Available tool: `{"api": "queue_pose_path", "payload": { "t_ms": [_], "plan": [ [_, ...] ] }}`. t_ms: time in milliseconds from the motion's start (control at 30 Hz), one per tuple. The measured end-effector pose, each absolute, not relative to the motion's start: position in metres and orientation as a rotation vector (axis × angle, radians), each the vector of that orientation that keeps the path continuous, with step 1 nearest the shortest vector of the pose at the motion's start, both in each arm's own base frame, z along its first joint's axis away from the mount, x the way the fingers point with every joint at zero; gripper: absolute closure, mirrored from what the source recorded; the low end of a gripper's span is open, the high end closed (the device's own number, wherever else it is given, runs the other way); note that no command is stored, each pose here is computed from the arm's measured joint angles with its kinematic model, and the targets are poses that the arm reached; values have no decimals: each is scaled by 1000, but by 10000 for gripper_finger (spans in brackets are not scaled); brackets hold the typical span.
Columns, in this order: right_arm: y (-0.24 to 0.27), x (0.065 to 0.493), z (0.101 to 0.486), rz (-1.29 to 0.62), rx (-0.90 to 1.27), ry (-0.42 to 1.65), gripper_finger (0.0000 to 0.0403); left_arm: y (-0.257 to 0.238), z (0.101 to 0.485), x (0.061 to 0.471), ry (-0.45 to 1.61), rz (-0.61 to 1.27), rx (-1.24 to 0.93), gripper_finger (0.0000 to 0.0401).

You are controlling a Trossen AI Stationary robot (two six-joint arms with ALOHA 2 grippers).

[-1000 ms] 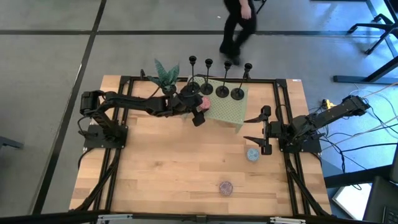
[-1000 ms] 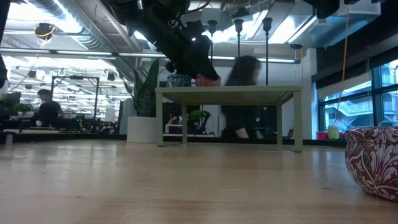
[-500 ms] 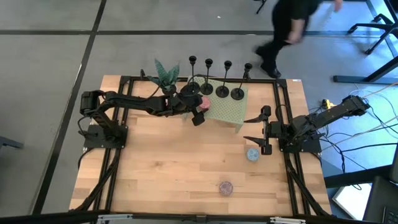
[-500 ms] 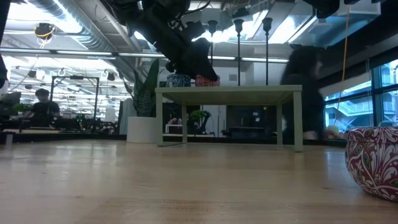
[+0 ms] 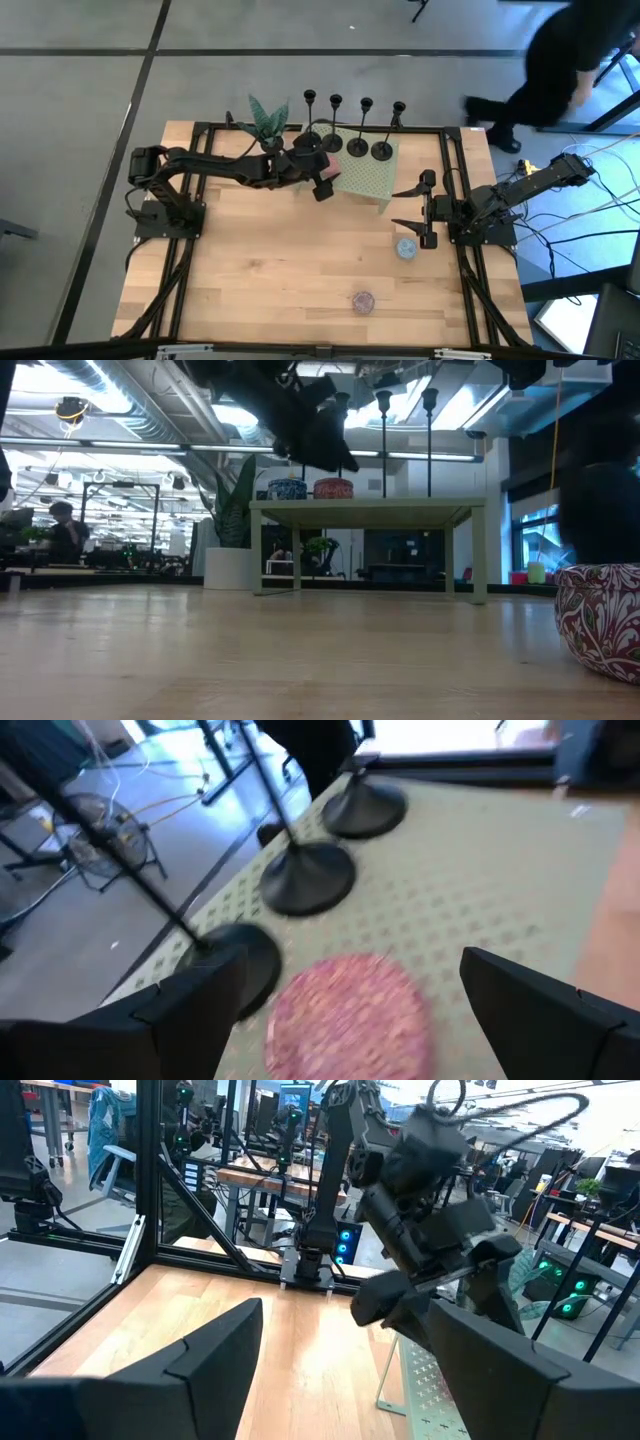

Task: Pick & Place candle stick holders
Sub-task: Put the light blue scented candle on the shelf aligned with the other pink scented candle

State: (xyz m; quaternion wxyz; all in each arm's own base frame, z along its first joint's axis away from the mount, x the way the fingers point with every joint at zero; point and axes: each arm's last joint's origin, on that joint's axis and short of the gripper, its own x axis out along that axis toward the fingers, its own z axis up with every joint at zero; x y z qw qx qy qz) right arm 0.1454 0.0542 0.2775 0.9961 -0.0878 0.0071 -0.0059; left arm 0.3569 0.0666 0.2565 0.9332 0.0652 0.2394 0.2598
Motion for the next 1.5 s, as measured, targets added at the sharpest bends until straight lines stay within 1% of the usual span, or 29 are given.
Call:
{"api": "queue_pose_path", "payload": {
  "t_ms": [367, 600, 833, 1033, 1133, 1267, 1400, 1500],
  "plan": [
    [54, 145, 277, -12, -175, 15, 114, 42, 285, 363, 475, 454, 148, 38],
    [54, 145, 277, -12, -175, 17, 114, 12, 307, 350, 439, 369, 179, 38],
    [54, 145, 277, -12, -173, 17, 114, -15, 339, 313, 425, 287, 191, 38],
    [54, 145, 277, -12, -172, 17, 114, -27, 371, 267, 377, 256, 82, 38],
    [54, 145, 277, -12, -172, 17, 114, -32, 380, 248, 375, 238, 43, 38],
    [54, 145, 277, -12, -172, 17, 114, -40, 377, 235, 394, 205, 21, 38],
    [54, 145, 277, -11, -171, 17, 114, -51, 357, 234, 442, 173, 26, 38],
    [54, 145, 277, -12, -169, 17, 114, -57, 340, 236, 450, 193, 7, 38]
  ]
}}
